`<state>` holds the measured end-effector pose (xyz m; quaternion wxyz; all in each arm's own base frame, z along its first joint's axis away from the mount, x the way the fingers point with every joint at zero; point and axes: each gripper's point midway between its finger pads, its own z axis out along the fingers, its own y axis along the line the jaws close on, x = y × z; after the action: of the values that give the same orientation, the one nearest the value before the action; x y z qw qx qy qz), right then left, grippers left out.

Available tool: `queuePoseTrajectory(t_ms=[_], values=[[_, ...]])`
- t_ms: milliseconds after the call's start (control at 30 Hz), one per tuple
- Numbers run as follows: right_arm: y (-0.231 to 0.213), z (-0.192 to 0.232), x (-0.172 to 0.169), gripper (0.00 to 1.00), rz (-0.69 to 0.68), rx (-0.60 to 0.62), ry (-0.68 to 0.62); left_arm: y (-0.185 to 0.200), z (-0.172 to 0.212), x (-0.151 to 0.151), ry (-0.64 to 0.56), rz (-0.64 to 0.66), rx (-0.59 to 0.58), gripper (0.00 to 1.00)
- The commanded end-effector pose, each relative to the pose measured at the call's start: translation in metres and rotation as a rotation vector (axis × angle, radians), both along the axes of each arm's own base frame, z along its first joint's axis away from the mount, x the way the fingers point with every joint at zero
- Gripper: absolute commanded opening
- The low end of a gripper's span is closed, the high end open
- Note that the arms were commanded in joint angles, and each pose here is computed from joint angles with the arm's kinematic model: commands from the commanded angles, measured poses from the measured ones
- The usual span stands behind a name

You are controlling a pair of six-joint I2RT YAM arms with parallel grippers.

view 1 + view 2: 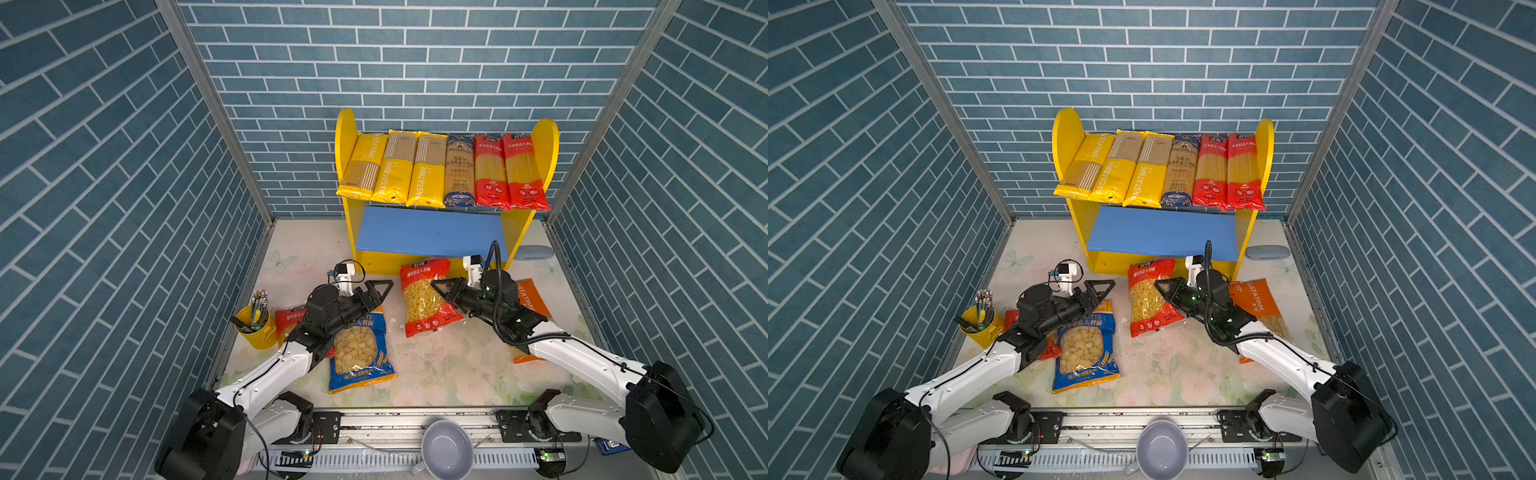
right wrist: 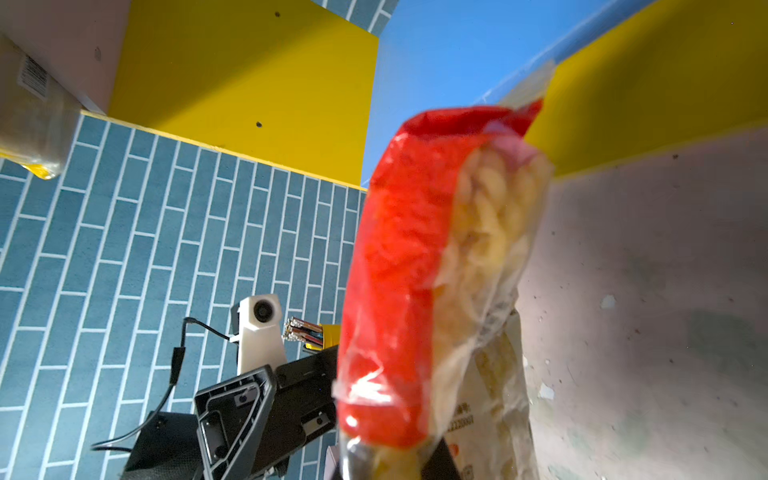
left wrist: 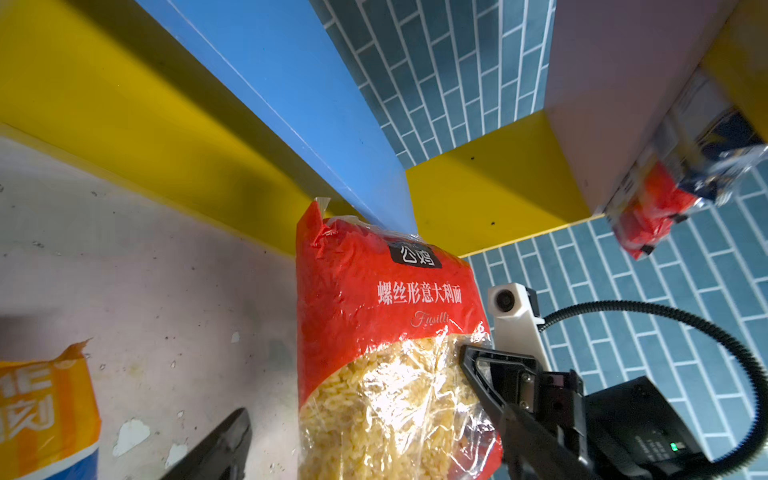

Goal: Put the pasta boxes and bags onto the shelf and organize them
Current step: 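Lift the red fusilli bag with both grippers toward the lower shelf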

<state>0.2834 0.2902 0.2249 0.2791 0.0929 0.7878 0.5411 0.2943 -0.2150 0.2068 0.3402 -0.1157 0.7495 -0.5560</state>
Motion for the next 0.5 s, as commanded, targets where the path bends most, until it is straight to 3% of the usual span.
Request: queuePoseTrajectory(t_ms=[0,267,467], values=[[0.013,0.107,0.022,0.08,-0.040,0.236,-0.265,-0.001,0.024,0.009,-0.085,0.009,-0.104,0.96],[0.030,0.122,0.059,0.08,-0.122,0.359,-0.348,0.010,0.002,0.030,-0.044,0.057,-0.167,0.96],[0.042,0.135,0.076,0.08,-0.136,0.444,-0.371,0.023,0.001,0.032,-0.041,0.078,-0.117,0.96]])
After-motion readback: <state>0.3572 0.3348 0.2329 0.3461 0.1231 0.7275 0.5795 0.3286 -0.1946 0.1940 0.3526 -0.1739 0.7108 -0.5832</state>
